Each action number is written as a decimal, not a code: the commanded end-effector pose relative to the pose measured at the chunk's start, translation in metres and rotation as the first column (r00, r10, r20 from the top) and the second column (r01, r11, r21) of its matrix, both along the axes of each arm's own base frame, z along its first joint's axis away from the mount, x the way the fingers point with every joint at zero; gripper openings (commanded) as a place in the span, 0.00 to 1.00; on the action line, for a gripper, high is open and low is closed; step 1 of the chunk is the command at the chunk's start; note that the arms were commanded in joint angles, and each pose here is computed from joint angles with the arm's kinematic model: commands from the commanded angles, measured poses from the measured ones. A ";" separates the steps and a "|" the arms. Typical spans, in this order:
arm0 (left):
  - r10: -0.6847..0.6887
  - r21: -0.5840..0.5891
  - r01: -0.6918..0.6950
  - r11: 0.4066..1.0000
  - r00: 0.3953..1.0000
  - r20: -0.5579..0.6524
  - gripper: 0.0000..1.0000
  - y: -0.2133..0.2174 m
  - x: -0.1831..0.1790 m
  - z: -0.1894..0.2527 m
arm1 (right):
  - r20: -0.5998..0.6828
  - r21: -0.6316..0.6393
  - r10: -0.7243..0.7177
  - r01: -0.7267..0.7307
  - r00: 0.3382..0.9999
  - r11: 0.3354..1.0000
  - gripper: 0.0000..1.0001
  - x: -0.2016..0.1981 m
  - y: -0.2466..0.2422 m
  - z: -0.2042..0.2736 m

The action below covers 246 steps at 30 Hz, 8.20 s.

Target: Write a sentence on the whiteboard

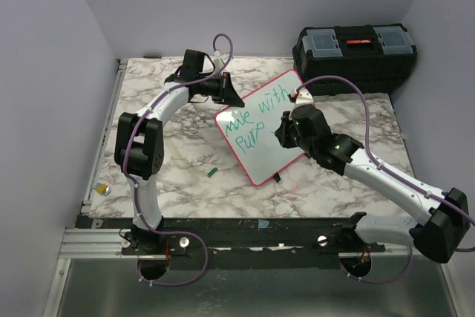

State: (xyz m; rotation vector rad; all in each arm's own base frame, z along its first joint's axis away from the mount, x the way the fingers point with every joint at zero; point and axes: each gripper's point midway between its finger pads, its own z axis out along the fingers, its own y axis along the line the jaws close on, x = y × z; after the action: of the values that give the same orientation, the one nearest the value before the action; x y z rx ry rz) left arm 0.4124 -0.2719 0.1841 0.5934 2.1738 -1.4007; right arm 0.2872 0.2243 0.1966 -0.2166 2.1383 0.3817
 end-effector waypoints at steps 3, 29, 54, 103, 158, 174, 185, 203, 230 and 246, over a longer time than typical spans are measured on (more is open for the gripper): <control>0.004 0.012 -0.006 1.000 0.988 0.155 0.00 0.006 0.014 0.005 | 0.063 0.097 -0.118 0.112 0.991 0.989 0.01 0.010 -0.008 0.008; 0.003 0.010 -0.004 1.000 0.988 0.157 0.00 0.005 0.016 0.006 | 0.098 0.039 -0.183 0.180 0.978 0.983 0.01 0.049 0.007 -0.017; -0.001 0.010 -0.001 1.000 0.987 0.159 0.00 0.005 0.018 0.007 | 0.014 0.041 -0.076 0.076 0.997 0.996 0.01 0.033 0.021 -0.046; 0.002 0.012 -0.004 1.000 0.988 0.152 0.00 0.006 0.017 0.005 | 0.135 0.019 -0.132 0.131 0.982 0.991 0.01 0.055 0.014 0.003; 0.002 0.001 -0.002 1.000 0.987 0.158 0.00 0.007 0.017 0.008 | 0.121 0.053 -0.159 0.154 0.980 0.987 0.01 0.077 0.005 -0.027; 0.003 -0.003 -0.003 1.000 0.988 0.154 0.00 0.008 0.018 0.009 | 0.051 0.062 -0.102 0.099 0.993 0.993 0.01 0.053 0.004 -0.044; 0.003 -0.003 -0.003 1.000 0.989 0.150 0.00 0.007 0.016 0.007 | 0.023 0.006 -0.150 0.150 0.988 0.989 0.01 0.046 -0.013 -0.058; 0.002 -0.006 -0.001 1.000 0.988 0.155 0.00 0.007 0.015 0.009 | 0.004 -0.045 -0.180 0.180 0.984 0.983 0.01 0.038 -0.027 -0.066; 0.003 -0.007 -0.002 1.000 0.988 0.154 0.00 0.008 0.014 0.009 | 0.045 0.131 -0.053 0.047 0.998 0.990 0.01 0.031 0.004 -0.024; 0.002 -0.012 0.000 1.000 0.987 0.160 0.00 0.008 0.015 0.012 | 0.100 0.095 -0.221 0.212 0.970 0.973 0.01 0.049 -0.028 -0.016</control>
State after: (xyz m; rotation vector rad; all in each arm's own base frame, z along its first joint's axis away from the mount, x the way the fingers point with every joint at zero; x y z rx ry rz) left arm 0.4128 -0.2704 0.1831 0.5820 2.1627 -1.4229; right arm 0.3244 0.2055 0.1779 -0.0155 2.0192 0.3766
